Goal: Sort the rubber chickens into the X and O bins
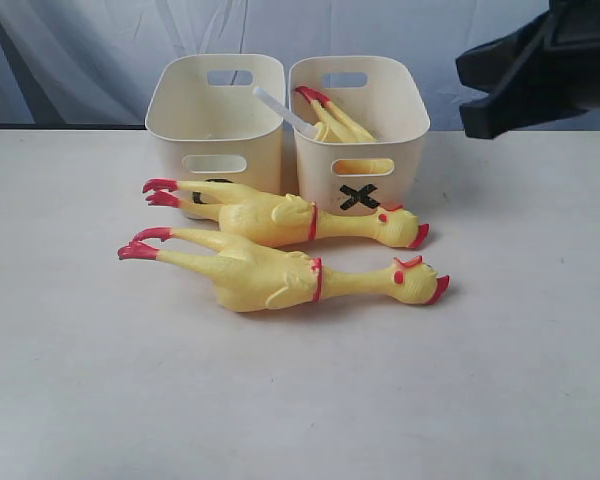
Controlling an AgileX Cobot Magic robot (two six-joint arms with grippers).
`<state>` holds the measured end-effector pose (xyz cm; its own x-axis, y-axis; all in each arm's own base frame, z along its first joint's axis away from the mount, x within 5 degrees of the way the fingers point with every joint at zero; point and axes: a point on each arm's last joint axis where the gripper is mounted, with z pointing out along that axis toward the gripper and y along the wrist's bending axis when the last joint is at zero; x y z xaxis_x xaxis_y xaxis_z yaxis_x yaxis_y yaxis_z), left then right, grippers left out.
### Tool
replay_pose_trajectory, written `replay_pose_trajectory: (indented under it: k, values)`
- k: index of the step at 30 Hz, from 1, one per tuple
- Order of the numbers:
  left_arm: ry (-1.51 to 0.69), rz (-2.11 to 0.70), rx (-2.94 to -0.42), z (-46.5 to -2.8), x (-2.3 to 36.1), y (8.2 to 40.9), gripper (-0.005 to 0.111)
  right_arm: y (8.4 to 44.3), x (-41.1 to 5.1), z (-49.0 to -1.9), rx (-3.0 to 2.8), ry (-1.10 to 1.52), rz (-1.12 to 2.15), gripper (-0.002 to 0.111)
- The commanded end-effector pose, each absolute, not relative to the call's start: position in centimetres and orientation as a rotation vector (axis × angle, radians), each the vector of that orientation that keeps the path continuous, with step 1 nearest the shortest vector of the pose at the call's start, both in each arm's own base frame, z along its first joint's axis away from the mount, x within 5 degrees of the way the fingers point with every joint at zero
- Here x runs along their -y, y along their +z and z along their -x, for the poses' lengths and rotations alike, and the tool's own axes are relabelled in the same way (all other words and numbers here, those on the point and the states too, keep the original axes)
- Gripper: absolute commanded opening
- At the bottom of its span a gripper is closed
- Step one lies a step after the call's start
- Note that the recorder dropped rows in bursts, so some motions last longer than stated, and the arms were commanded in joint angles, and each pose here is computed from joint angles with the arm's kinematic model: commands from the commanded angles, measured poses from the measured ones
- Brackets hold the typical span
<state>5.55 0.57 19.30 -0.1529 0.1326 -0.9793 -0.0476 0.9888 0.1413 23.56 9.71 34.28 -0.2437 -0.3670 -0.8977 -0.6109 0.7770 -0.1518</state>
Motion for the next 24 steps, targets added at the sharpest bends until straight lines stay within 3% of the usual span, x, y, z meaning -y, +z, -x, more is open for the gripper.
replay_pose_trajectory:
  k: [1,5,17,24]
  values:
    - [0.154,-0.057,-1.712,-5.5,-0.6,19.3,0.004,34.7,-8.9,-20.2,-1.878,0.386,0.631,0.000]
    - [0.154,-0.057,-1.712,-5.5,-0.6,19.3,0.004,35.4,-8.3,-17.2,-1.887,0.508,0.533,0.000]
    - [0.154,-0.057,-1.712,-5.5,-0.6,19.3,0.004,35.3,-6.7,-7.1,-1.755,0.613,0.682,0.000]
    - [0.153,-0.058,-1.704,-5.5,-0.6,19.3,0.004,30.9,-6.3,-3.7,-1.801,0.668,0.772,0.000]
